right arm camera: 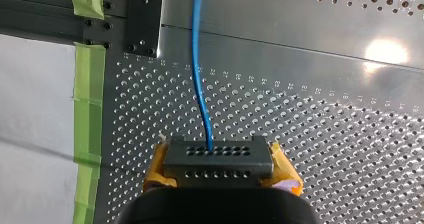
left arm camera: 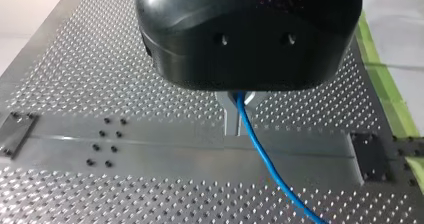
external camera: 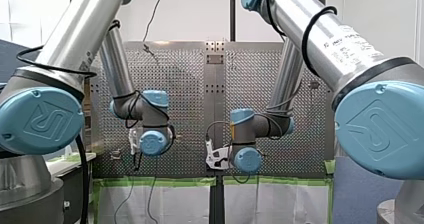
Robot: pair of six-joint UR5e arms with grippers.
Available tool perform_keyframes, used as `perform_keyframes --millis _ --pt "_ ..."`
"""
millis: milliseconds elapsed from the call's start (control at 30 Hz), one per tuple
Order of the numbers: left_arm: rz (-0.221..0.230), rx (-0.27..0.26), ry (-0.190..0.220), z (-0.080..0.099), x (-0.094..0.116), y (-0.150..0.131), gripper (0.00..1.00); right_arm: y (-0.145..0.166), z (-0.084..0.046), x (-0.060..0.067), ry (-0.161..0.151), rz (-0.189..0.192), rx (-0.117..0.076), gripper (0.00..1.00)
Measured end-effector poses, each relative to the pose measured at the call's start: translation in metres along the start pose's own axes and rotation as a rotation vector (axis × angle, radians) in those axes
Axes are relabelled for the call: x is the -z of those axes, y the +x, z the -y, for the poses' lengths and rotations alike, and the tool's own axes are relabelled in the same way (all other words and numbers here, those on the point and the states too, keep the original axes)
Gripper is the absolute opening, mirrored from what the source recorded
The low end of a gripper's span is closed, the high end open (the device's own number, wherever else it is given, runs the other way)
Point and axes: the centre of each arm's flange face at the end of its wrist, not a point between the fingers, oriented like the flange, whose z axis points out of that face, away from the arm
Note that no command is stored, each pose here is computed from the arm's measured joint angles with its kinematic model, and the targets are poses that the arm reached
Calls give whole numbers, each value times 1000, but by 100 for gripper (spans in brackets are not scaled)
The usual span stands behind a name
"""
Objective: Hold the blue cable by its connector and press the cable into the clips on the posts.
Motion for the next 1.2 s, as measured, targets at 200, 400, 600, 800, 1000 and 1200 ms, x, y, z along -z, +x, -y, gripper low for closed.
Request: perform_keyframes --millis 200,400,600,800,1000,1200 --pt "-38 -26 5 0 2 20 0 0 0 0 0 0 0 0" --pt "-75 -50 3 -4 7 37 0 0 0 0 0 0 0 0" --pt "-84 -55 3 -4 8 41 0 0 0 0 0 0 0 0" --pt "-92 -61 -5 -2 6 45 0 7 -5 -7 -15 -7 -4 0" --pt "-70 -15 -31 11 -10 37 0 43 -21 -32 -53 -50 -62 0" --pt "-37 58 -61 20 -34 17 0 90 -29 -54 -31 -109 -128 0"
